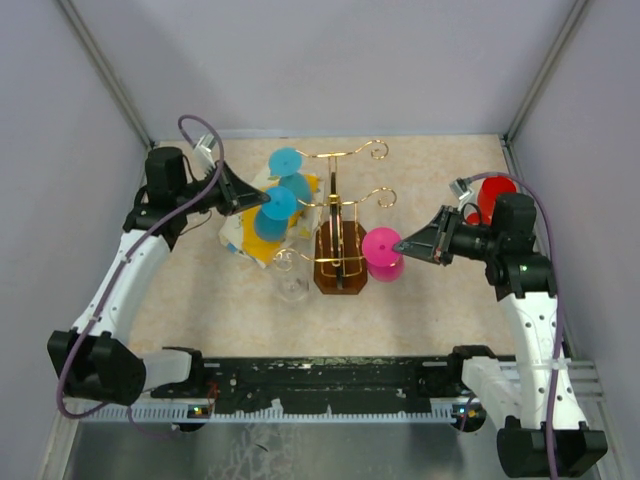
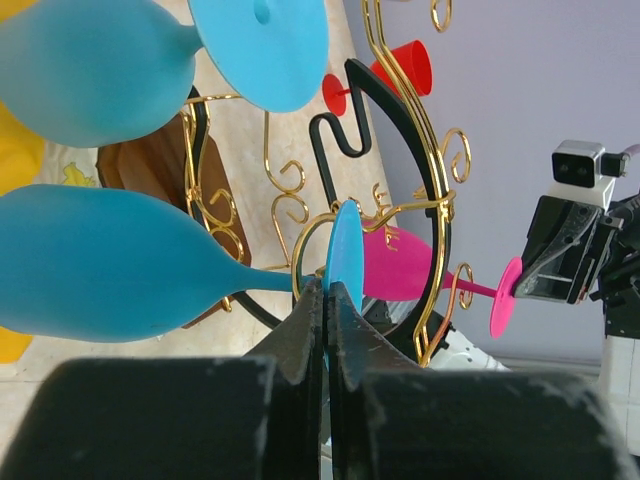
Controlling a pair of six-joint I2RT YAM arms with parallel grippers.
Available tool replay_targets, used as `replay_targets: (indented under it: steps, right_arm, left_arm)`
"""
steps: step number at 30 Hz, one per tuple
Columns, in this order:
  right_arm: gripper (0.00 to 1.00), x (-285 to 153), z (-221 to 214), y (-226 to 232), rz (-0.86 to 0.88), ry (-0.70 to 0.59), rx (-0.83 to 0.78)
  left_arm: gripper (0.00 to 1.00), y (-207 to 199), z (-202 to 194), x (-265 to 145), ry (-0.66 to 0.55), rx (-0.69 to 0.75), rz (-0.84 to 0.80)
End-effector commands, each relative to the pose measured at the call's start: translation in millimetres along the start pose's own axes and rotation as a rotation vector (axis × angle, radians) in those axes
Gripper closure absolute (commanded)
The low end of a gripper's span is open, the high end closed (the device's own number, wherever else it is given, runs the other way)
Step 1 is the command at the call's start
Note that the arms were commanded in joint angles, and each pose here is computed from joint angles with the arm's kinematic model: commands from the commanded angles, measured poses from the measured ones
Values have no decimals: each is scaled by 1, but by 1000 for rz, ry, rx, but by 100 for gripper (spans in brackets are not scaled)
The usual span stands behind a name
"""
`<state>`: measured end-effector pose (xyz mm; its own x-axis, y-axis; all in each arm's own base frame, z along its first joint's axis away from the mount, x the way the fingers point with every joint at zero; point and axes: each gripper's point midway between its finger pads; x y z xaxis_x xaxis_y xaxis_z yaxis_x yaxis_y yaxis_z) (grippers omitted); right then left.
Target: Take the wine glass off the wine glass rack
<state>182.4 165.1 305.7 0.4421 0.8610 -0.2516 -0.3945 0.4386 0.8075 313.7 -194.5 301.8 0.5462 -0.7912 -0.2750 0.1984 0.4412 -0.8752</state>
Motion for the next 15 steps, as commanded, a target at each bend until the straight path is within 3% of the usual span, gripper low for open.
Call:
replay_targets:
  steps: [1, 15]
  right_arm:
    - [100, -3, 4, 8, 32, -20, -54]
    - [100, -3, 6, 13, 45, -31, -63]
  left_arm:
    - [100, -3, 16, -17, -72, 42, -2]
    - [100, -11, 39, -15, -159, 8, -66]
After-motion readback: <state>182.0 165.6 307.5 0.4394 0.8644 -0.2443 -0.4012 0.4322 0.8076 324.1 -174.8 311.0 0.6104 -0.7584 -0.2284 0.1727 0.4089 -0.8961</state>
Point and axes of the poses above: each gripper's point midway between its finger pads, its own x axis out along the fingers, its own y axis along the line the jaws close on, z = x × y, and after that the axes turned 9 degrees about -x, right-handed
